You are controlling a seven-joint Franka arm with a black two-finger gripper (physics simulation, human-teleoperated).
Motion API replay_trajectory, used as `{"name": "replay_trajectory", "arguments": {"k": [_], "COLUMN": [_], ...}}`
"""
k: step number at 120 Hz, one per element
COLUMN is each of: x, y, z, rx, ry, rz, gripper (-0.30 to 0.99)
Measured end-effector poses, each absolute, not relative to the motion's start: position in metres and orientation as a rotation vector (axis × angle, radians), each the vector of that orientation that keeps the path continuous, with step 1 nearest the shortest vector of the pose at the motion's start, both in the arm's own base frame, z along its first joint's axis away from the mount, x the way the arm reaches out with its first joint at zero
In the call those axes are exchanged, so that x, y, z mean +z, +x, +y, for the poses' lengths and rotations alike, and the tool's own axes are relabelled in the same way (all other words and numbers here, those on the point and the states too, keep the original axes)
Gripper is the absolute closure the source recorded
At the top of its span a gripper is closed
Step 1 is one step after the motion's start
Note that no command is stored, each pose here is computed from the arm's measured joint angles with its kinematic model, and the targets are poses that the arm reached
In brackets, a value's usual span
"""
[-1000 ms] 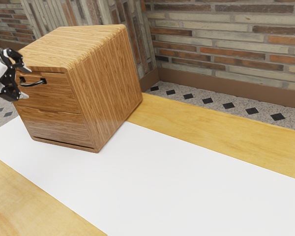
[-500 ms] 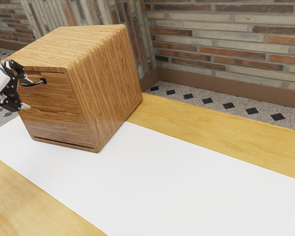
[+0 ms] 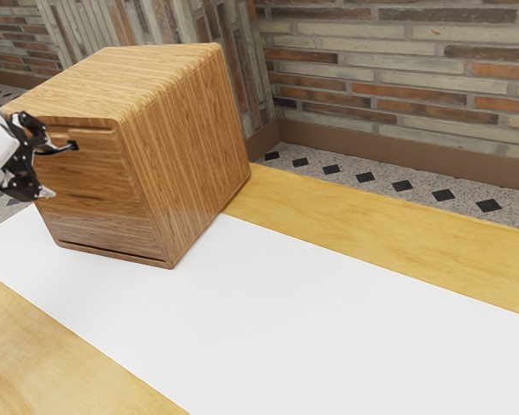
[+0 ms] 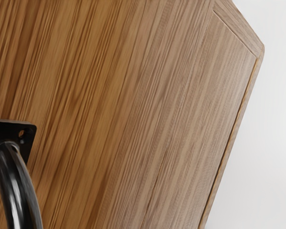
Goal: Pull the drawer handle with one arm to open the drawer
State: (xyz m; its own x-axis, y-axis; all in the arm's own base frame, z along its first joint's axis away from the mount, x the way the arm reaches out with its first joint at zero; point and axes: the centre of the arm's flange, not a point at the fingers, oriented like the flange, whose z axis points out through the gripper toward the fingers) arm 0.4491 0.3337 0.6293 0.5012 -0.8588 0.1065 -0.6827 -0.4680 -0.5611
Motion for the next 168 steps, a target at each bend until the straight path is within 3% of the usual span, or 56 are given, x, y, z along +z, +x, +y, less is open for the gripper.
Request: {"name": "replay_trajectory", "arguments": {"k": [59,128,145,168], "x": [0.629,0.614,0.620,0.622], "y": [0.414,0.381,0.370,0.353], "z": [0.331,0.329,0.328,0.325], "rx": [-0.572,-0.600,-0.619,-0.646], "ry": [-2.308,-2.342,-2.335,-2.332], "rz": [1.243,1.228,1.214,1.205], "gripper": [0.13,0.08,0.20,0.19]}}
